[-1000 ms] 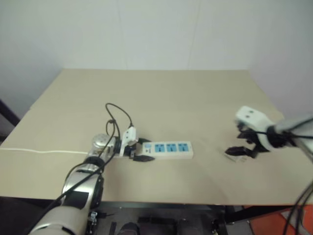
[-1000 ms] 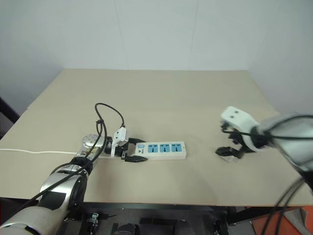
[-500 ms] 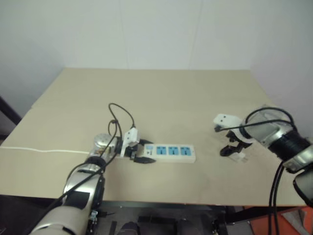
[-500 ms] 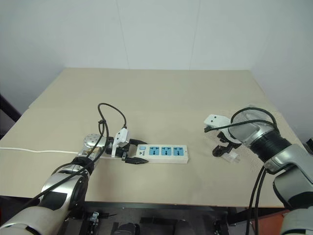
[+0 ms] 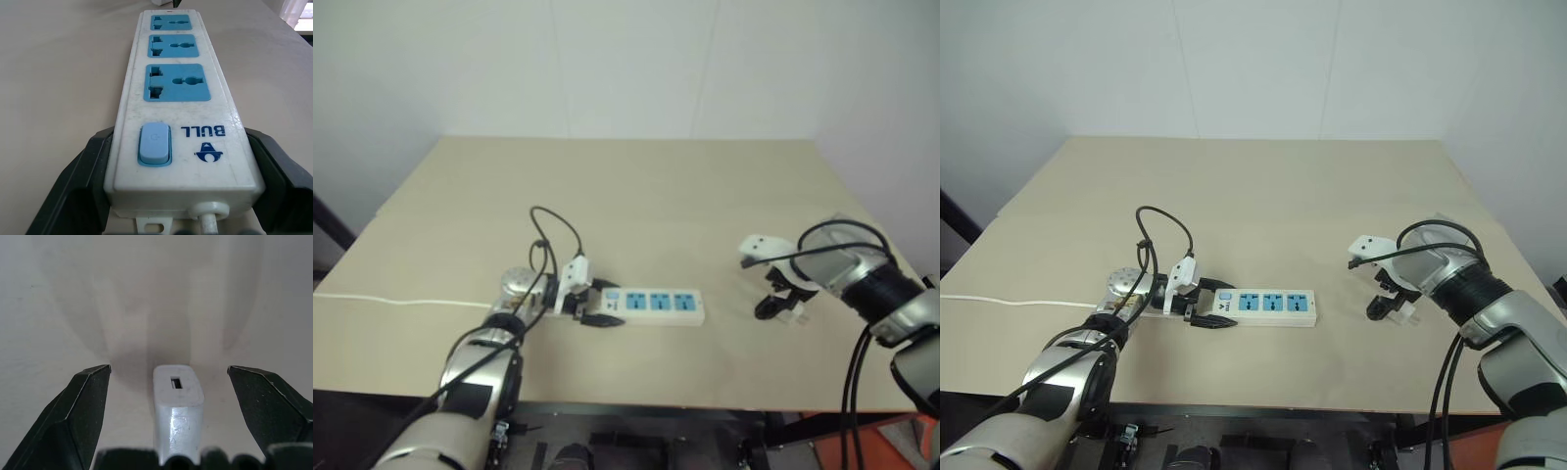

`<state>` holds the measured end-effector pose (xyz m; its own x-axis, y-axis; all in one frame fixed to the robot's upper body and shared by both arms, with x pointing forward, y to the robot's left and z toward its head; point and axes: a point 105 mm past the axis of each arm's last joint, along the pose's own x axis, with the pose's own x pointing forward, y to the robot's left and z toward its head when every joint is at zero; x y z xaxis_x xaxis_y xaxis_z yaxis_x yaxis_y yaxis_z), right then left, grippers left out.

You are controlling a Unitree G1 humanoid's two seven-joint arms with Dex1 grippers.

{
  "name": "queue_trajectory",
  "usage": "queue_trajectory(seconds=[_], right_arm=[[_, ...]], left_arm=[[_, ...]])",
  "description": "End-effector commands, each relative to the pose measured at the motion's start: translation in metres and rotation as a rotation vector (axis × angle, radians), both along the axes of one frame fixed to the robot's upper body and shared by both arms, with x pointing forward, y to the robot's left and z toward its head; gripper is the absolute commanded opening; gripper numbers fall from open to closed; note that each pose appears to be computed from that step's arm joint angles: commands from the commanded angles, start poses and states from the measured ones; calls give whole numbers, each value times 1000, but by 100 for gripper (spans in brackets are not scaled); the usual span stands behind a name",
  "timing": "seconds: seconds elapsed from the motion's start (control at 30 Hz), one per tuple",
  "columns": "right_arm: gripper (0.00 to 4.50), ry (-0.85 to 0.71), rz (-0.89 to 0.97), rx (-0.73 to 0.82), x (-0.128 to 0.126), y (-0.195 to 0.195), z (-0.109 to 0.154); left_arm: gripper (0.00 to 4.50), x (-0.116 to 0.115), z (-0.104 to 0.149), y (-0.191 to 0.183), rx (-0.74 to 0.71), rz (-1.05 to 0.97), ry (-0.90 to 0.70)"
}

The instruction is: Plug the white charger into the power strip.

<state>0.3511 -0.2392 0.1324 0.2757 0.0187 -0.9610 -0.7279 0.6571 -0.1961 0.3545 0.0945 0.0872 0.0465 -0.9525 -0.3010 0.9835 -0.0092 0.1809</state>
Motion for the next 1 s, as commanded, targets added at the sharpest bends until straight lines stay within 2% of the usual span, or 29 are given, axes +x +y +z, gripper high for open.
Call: queue_trajectory(seconds=[0.03, 0.13, 0.2, 0.33, 0.53, 0.7, 0.83, 0.93, 1.0], right_arm=[[412, -17, -36, -2, 0, -8, 5], [327, -24, -59, 39, 1, -7, 6], [246, -29, -67, 42, 1, -7, 6], [117, -32, -79, 41, 1, -9, 4], [112, -34, -54, 39, -2, -8, 3], [112, -225, 82, 160, 11, 22, 40], [112, -432, 166, 468, 19, 54, 77], [112, -645, 434, 767, 8, 77, 99], [112, -667, 480, 878, 2, 85, 102]], left_arm=[[329, -8, -17, 0, 51, -18, 51], [329, -8, -18, 1, 57, -18, 50], [329, -8, -18, 1, 60, -18, 49], [329, -8, -18, 0, 59, -21, 52], [329, -8, -17, 0, 62, -24, 51], [329, -9, -17, 0, 61, -35, 63], [329, -9, -15, 0, 62, -44, 62], [329, -9, -15, 0, 64, -43, 54], [329, -9, -14, 0, 57, -43, 55]])
